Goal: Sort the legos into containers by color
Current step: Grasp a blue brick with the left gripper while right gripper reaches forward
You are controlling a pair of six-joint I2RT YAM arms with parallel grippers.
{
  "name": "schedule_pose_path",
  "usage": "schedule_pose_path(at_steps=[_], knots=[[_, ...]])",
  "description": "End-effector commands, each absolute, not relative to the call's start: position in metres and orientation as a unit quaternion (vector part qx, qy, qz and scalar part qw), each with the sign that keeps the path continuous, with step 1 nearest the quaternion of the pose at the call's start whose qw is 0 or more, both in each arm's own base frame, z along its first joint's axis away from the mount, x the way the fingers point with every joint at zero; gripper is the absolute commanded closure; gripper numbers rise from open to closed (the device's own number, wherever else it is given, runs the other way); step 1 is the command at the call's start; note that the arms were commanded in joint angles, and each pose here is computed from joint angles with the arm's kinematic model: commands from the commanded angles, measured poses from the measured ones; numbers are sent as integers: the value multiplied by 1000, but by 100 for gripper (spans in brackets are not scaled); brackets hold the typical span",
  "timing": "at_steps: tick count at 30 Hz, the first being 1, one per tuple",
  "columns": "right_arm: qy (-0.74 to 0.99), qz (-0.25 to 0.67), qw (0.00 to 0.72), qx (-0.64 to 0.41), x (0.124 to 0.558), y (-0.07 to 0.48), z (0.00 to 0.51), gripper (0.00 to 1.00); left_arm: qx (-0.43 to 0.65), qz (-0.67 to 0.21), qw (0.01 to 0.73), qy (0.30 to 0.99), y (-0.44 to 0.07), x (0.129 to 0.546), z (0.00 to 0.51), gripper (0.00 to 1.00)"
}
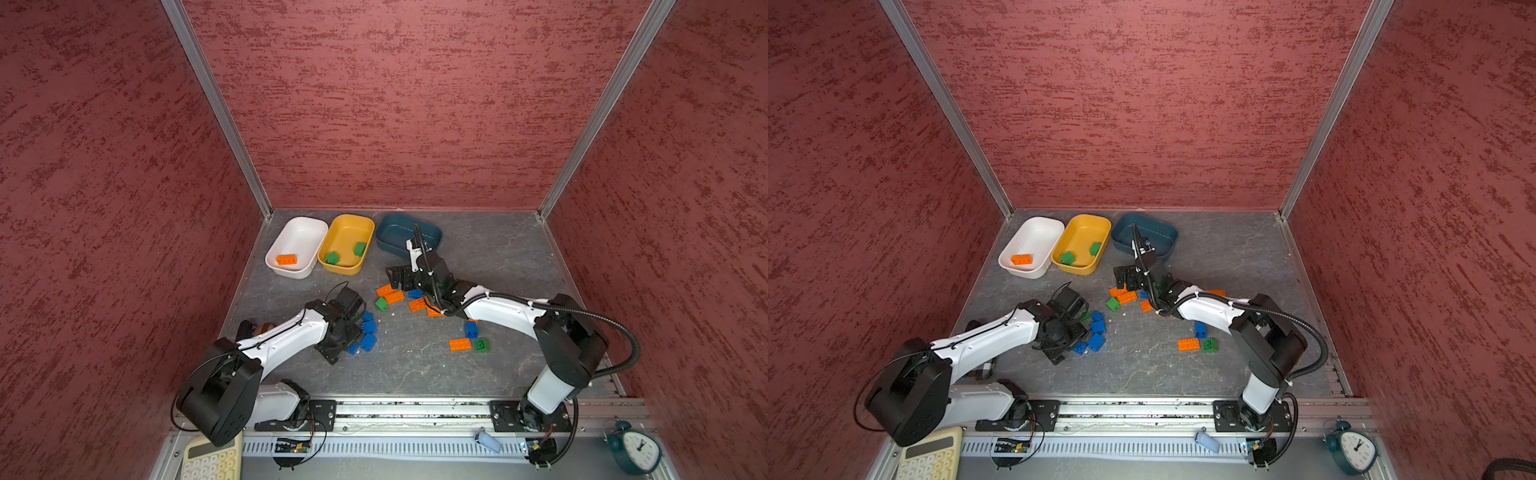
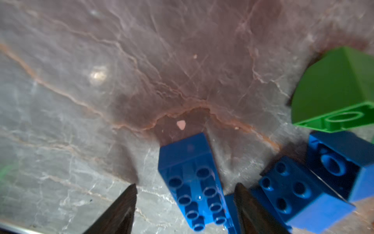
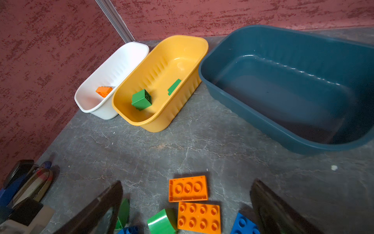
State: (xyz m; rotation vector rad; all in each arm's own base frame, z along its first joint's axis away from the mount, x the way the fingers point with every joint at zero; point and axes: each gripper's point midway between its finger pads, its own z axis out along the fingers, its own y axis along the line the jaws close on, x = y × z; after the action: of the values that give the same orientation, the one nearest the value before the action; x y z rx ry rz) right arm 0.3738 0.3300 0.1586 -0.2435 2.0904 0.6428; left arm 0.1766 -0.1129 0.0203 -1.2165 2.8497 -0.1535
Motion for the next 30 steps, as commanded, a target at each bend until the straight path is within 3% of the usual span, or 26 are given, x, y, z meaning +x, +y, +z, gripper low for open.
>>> schedule_pose_path(at_steps=[1, 15, 22, 30], knots=[[839, 254, 474, -82, 374, 321, 172, 1, -383, -61, 20, 922, -121, 184, 21, 34], [843, 222, 485, -60, 369, 297, 172, 2, -387, -59, 28, 920, -116, 182, 14, 69], [845, 221, 486, -42, 369, 293, 170, 2, -393, -51, 80, 914, -102, 183, 35, 75], [846, 230, 481, -12, 370, 290, 166, 2, -340, -112, 174, 917, -119, 226, 82, 79]])
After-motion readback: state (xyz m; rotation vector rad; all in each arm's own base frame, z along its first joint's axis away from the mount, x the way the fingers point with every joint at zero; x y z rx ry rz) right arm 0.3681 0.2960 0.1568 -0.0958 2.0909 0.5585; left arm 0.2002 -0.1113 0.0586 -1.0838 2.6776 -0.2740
